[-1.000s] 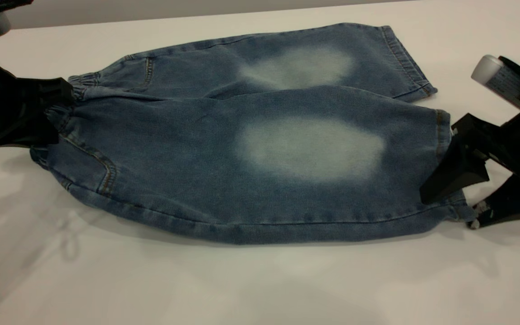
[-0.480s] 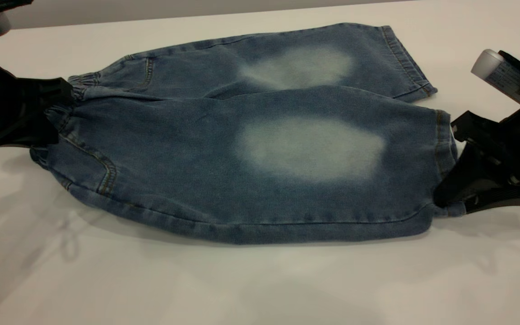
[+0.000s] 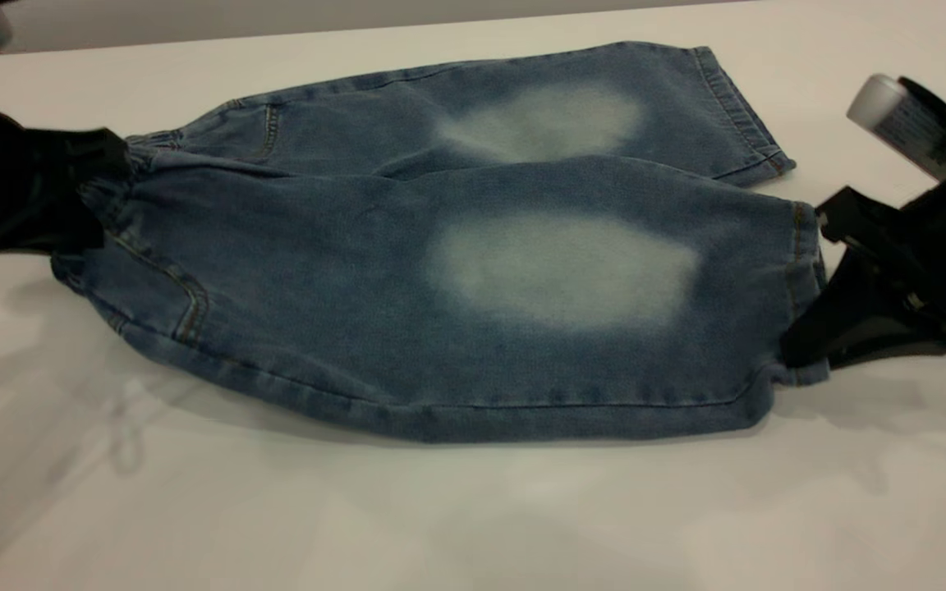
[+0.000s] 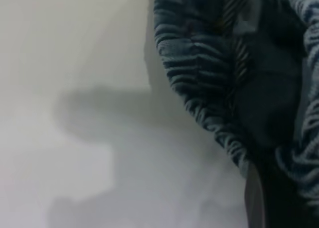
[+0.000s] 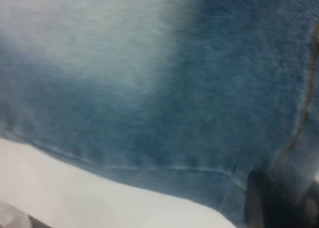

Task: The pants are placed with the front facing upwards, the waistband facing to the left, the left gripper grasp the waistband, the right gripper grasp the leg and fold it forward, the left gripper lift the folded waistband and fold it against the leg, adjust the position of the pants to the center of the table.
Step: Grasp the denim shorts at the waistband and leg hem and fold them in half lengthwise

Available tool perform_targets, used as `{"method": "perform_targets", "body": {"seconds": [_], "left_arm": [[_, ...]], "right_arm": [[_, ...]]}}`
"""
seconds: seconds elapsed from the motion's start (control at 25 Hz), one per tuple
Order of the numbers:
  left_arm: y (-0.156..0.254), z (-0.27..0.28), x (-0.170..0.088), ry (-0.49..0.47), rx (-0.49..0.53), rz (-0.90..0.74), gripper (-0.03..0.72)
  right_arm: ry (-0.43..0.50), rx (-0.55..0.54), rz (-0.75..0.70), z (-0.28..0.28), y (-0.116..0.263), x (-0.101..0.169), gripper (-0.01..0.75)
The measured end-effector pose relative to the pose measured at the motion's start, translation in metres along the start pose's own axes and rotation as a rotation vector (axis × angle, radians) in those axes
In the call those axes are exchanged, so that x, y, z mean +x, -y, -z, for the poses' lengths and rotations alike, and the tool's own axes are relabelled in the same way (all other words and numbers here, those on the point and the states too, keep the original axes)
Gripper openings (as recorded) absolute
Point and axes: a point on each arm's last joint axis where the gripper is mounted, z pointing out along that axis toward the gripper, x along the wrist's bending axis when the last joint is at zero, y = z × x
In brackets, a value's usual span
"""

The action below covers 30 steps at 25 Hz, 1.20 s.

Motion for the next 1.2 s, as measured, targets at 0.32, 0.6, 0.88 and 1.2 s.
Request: {"method": "perform_targets", "body": {"seconds": [0.32, 0.6, 0.88, 1.2], "left_arm": [[-0.010, 0.018, -0.003, 0.020, -0.059, -0.002, 0.075], [-0.015, 0.018, -0.005, 0.036, -0.123, -0.002, 0.075], [-0.023, 0.019, -0.007, 0.056, -0.202, 0.009, 0.075], [-0.043, 0.011, -0.013, 0.073, -0.235, 0.061, 0.075]], "right_arm": [[-0.021, -0.150, 0.111, 0.032, -0.027, 0.028, 0.017], [-0.039, -0.229, 0.178, 0.050, -0.058, 0.046, 0.017], [-0.022, -0.275, 0.219, 0.065, -0.084, 0.058, 0.017], [-0.020, -0.316, 0.248, 0.074, -0.099, 0.067, 0.017]]}}
